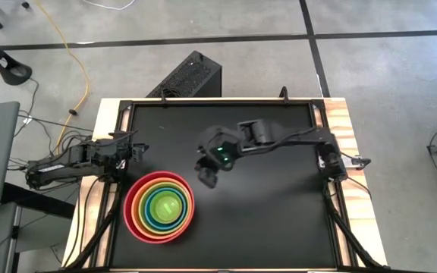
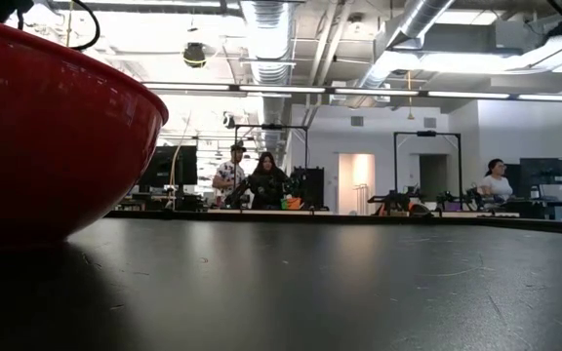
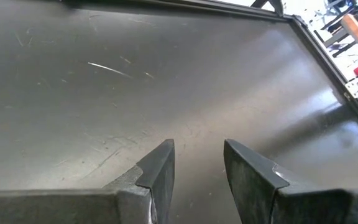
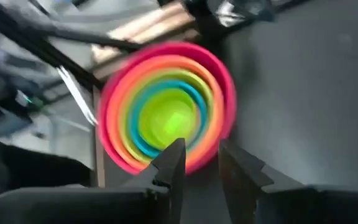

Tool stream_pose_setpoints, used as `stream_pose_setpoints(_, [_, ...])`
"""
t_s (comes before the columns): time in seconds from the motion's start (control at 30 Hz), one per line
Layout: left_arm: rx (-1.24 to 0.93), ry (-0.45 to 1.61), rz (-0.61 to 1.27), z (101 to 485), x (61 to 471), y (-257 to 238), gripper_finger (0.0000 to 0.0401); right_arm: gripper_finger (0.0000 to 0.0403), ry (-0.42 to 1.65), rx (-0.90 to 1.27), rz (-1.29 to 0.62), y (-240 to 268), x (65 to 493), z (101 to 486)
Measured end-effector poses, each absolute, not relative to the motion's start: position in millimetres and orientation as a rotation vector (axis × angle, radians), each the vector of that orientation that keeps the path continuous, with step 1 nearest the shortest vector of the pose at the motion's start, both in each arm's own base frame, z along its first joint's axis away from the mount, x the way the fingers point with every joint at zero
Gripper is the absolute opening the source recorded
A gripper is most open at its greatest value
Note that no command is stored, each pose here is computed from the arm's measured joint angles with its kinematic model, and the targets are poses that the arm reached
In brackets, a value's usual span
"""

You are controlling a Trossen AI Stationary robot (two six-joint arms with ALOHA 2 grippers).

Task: Nest bowls inside each other
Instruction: Return to Home Position

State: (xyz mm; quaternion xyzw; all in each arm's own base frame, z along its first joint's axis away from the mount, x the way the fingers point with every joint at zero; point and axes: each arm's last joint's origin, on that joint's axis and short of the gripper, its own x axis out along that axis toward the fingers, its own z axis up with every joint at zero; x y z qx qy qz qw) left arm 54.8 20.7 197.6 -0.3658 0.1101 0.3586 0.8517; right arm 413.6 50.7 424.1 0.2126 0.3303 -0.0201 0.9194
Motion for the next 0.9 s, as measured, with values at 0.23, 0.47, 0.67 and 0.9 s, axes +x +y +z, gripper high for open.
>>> stream_pose_setpoints(0.23, [-0.772,0.231,0.755,197.6,54.8,20.7,0.0128,0.0108,0.768,0.287,-0.073,42.6,360.1,449.6])
stream_pose_setpoints(0.47, [-0.77,0.228,0.762,197.6,54.7,20.9,0.0128,0.0107,0.728,0.184,-0.081,31.6,299.6,463.6])
stream_pose_setpoints(0.67, [-0.766,0.229,0.762,197.6,54.6,20.9,0.0128,0.0107,0.574,0.191,-0.088,18.9,253.9,435.9])
stream_pose_setpoints(0.9, [-0.72,0.275,0.694,197.6,55.7,19.4,0.0128,0.0107,0.394,0.224,-0.038,13.2,217.2,358.2])
